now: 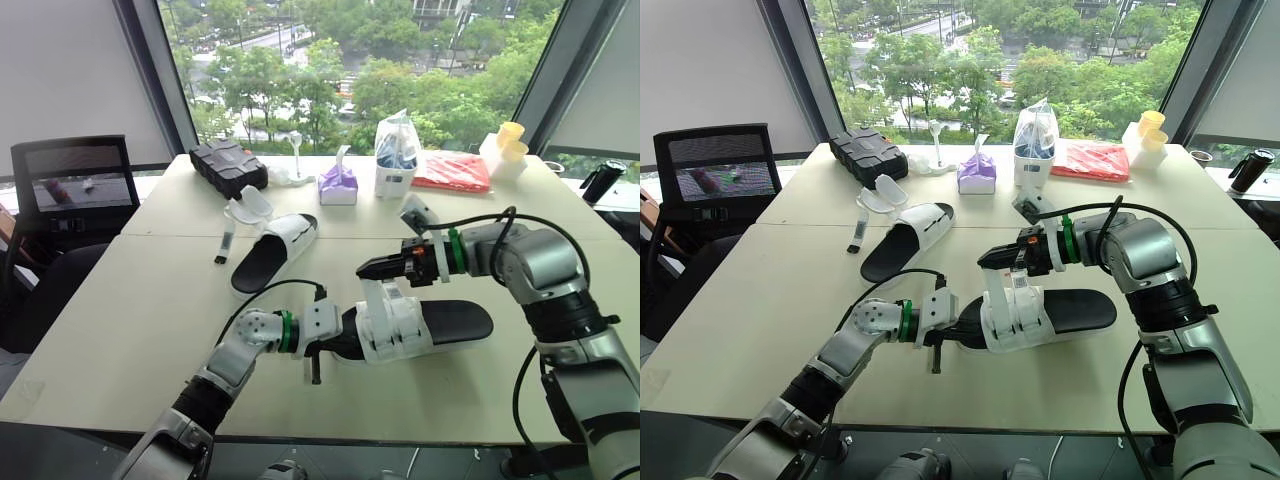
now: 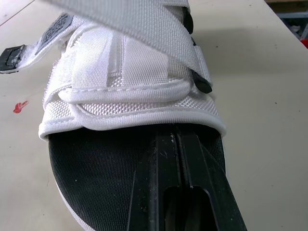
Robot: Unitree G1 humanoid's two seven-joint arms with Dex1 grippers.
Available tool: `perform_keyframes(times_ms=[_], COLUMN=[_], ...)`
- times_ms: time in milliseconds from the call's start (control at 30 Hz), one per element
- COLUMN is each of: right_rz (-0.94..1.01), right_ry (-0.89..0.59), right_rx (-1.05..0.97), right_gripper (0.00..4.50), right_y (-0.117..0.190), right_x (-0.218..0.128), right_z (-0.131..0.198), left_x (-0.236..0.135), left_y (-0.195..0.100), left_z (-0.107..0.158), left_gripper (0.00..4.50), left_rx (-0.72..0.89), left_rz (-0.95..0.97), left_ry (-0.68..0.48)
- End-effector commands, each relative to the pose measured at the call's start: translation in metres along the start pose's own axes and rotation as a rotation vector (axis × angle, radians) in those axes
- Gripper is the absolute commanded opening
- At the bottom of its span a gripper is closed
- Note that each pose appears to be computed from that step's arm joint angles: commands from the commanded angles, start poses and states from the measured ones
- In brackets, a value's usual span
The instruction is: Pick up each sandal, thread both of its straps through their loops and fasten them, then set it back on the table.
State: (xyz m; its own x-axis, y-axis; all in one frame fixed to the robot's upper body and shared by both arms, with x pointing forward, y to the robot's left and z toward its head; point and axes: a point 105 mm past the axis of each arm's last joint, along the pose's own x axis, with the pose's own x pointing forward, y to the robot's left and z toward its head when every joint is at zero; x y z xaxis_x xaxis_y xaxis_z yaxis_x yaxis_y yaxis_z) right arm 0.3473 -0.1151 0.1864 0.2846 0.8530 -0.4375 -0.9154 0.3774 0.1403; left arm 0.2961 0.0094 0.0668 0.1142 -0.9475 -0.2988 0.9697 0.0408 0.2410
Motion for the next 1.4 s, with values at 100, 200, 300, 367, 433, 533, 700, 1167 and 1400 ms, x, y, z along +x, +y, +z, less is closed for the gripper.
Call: perform_keyframes(times_ms=[100,200,300,367,433,533,700,1167,1400], right_rz=[-0.098,-0.115,-0.124,-0.125,-0.129,-0.144,-0.12,-0.231,-0.334], right_ry=[-0.03,-0.019,-0.015,-0.011,0.0,0.06,0.135,0.357,0.326], right_rx=[-0.088,-0.076,-0.064,-0.06,-0.056,-0.079,-0.144,-0.455,-0.617], right_gripper=[0.03,0.03,0.03,0.03,0.03,0.03,0.03,3.52,3.52], right_y=[-0.025,-0.035,-0.04,-0.042,-0.044,-0.047,-0.043,-0.064,-0.078], right_x=[0.004,0.008,0.011,0.013,0.016,0.018,0.018,0.024,0.022], right_z=[0.008,0.002,-0.001,-0.003,-0.007,-0.019,-0.033,-0.06,-0.046], left_x=[0.003,0.003,0.003,0.002,0.003,0.003,0.003,0.003,0.003], left_y=[-0.035,-0.035,-0.036,-0.037,-0.037,-0.037,-0.038,-0.036,-0.035], left_z=[-0.055,-0.055,-0.056,-0.056,-0.056,-0.056,-0.056,-0.056,-0.056], left_gripper=[0.0,0.0,0.0,0.0,0.0,0.0,0.0,0.0,0.0], left_rx=[-0.114,-0.116,-0.117,-0.117,-0.118,-0.117,-0.115,-0.11,-0.113], left_rz=[-0.11,-0.107,-0.106,-0.105,-0.104,-0.101,-0.099,-0.087,-0.081], left_ry=[0.192,0.192,0.192,0.191,0.191,0.191,0.19,0.188,0.188])
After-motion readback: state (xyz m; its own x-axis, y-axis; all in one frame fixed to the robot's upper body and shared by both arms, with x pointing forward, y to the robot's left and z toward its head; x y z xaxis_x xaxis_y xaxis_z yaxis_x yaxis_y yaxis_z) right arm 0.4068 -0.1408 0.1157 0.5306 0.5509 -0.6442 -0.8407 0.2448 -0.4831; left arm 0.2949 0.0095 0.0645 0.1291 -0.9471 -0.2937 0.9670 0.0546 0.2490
